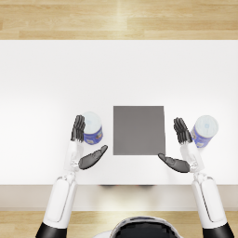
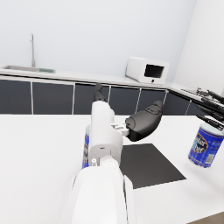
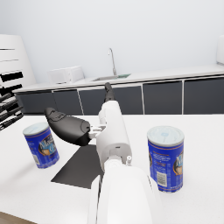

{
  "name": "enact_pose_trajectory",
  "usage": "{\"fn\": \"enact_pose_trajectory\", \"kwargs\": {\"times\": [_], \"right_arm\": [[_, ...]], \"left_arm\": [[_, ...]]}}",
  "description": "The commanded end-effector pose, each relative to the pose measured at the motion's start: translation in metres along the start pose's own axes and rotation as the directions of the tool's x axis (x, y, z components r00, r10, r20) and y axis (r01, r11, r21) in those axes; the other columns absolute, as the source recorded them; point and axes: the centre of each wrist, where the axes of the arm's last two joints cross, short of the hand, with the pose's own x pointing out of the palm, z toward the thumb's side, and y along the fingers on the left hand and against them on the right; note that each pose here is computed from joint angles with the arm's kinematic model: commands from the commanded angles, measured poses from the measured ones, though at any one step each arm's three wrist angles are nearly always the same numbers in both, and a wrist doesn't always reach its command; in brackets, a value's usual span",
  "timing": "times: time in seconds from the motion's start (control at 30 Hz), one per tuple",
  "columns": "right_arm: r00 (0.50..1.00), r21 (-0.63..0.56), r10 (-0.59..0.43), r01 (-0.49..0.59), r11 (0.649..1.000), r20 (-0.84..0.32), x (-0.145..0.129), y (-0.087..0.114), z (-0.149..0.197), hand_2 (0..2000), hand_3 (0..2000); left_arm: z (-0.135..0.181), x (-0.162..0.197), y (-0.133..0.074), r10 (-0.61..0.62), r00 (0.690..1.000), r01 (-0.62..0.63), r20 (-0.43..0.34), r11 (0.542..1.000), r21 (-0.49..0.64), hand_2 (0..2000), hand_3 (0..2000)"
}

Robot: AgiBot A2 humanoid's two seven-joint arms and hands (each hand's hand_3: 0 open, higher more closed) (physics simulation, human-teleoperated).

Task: Pick up the blue can on the left and place it in the middle, then pick up the blue can on the right and place it on top of the can in the middle

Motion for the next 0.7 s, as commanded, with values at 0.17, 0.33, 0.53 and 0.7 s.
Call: {"fn": "enact_pose_trajectory", "kwargs": {"times": [0.17,0.33,0.53,0.7], "right_arm": [[1.0,0.0,0.0,0.0,1.0,0.0,0.0,0.0,0.0,0,0],[1.0,0.0,0.0,0.0,1.0,0.0,0.0,0.0,0.0,0,0],[1.0,0.0,0.0,0.0,1.0,0.0,0.0,0.0,0.0,0,0],[1.0,0.0,0.0,0.0,1.0,0.0,0.0,0.0,0.0,0,0]], "left_arm": [[0.0,0.0,0.0,0.0,1.0,0.0,0.0,1.0,0.0,0,0],[0.0,0.0,0.0,0.0,1.0,0.0,0.0,1.0,0.0,0,0],[0.0,0.0,0.0,0.0,1.0,0.0,0.0,1.0,0.0,0,0],[0.0,0.0,0.0,0.0,1.0,0.0,0.0,1.0,0.0,0,0]]}}
